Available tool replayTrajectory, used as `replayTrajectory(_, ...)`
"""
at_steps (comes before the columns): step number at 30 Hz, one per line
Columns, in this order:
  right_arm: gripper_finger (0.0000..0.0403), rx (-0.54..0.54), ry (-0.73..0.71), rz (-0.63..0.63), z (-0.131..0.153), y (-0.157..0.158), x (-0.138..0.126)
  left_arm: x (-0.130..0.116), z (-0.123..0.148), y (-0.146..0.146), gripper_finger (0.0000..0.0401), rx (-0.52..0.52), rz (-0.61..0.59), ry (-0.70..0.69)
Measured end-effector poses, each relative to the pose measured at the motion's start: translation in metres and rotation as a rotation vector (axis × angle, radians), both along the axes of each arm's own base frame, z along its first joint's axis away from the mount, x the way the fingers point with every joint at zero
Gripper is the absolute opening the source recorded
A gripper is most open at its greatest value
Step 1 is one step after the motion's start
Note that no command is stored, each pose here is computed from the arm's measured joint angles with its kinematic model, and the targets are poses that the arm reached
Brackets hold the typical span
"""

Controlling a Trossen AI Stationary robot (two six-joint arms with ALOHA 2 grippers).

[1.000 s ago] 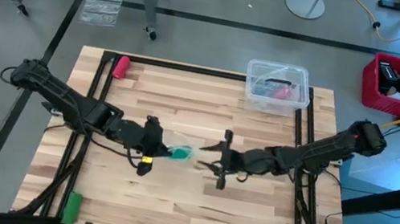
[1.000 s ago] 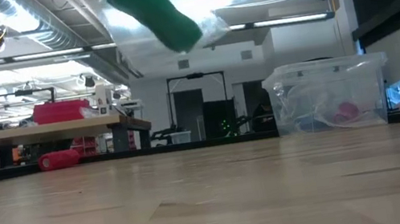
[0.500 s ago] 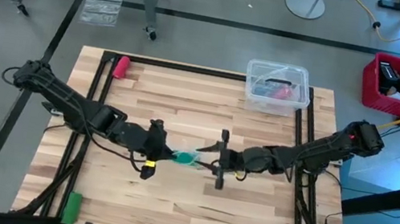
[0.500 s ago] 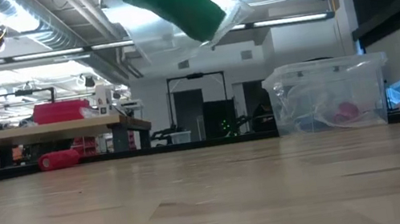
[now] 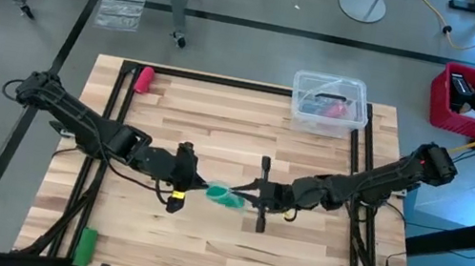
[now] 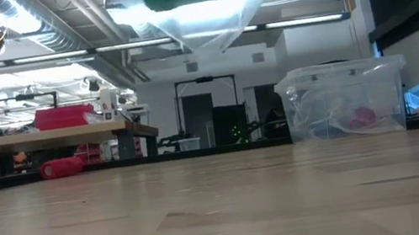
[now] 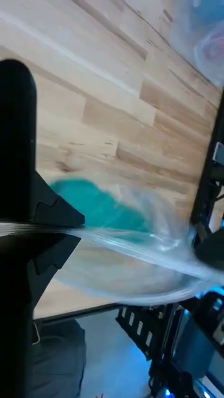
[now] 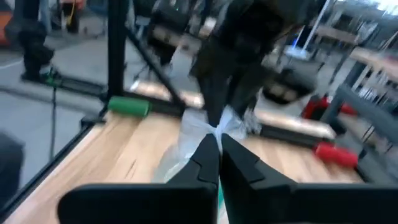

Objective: Roll bandage
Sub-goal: Close the transparent zip bag

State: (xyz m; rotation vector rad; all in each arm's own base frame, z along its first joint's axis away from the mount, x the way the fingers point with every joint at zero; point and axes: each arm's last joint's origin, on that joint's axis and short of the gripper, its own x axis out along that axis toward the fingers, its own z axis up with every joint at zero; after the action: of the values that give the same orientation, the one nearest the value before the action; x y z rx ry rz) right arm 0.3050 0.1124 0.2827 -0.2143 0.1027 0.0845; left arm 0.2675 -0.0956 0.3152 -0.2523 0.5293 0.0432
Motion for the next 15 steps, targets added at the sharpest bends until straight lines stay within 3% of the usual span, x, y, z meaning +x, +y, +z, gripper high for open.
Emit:
replayTrajectory(7, 0.0006, 0.009, 0.155, -0.125, -0.006, -0.004, 0.0, -0.003, -0.005, 0.006, 0.0004, 0.0, 0.027, 0.067)
replayTrajectory(11, 0.0005, 0.016, 0.17, -0.13, -0.007, -0.004, -0.001, -0.011, -0.001, 0.016, 0.0004, -0.032, 0.004, 0.11)
replayTrajectory(15, 0.0003, 0.025, 0.164, -0.133, -0.007, -0.004, 0.0, -0.024, 0.014, 0.024, 0.0004, -0.069, -0.038, 0.062)
